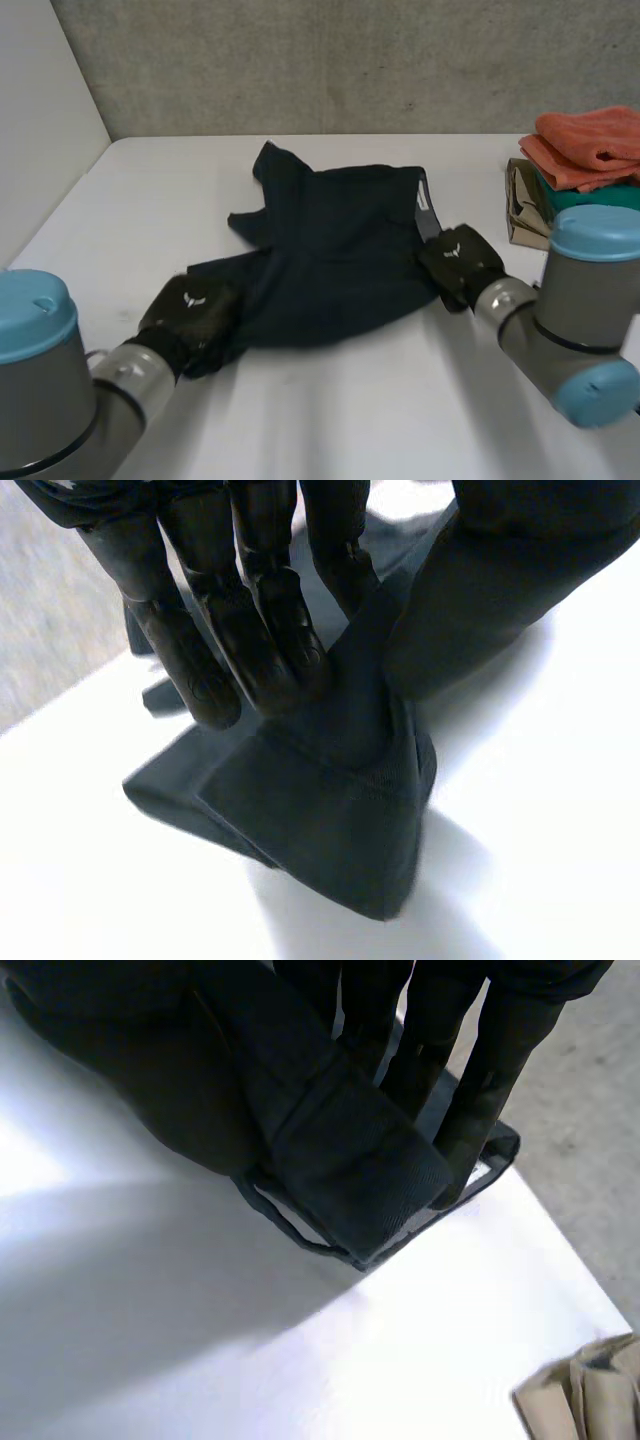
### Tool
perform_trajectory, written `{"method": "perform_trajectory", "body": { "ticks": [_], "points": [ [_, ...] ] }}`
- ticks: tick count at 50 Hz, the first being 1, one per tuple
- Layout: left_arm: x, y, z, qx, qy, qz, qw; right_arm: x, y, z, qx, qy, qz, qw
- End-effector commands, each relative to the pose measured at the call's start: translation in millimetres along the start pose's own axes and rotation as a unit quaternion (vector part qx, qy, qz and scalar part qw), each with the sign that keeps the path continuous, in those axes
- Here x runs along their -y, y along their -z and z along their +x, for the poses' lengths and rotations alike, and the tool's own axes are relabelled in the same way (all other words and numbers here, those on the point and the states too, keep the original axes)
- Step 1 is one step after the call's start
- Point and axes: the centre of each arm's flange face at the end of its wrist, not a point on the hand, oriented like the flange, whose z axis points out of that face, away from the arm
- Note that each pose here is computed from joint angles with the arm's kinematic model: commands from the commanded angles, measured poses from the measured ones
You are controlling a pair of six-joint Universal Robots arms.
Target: Fold the laundry.
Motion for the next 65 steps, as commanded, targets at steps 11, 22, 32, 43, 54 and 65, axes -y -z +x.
{"method": "perform_trajectory", "body": {
  "ticks": [11,22,32,43,54,65],
  "points": [
    [10.1,71.2,23.6,-0.066,-0.056,-0.046,0.995,12.7,110.1,-16.3,0.085,0.049,-0.085,0.992],
    [35.3,0.5,-34.2,0.053,-0.024,0.095,0.994,4.0,97.4,-18.9,0.057,0.039,-0.058,0.996],
    [15.1,-85.5,-54.7,-0.057,-0.023,0.101,0.993,-4.5,89.7,-26.6,0.065,0.032,-0.063,0.995],
    [-7.1,-145.4,-62.3,-0.059,-0.094,0.089,0.99,-14.0,84.5,-33.3,0.076,0.031,-0.075,0.994],
    [-11.8,-172.7,-59.4,-0.062,-0.104,0.099,0.988,-18.7,80.3,-33.4,0.073,0.028,-0.08,0.994],
    [-14.2,-179.5,-55.7,-0.055,-0.11,0.098,0.988,-22.0,78.9,-33.7,0.074,0.026,-0.087,0.993]
  ]
}}
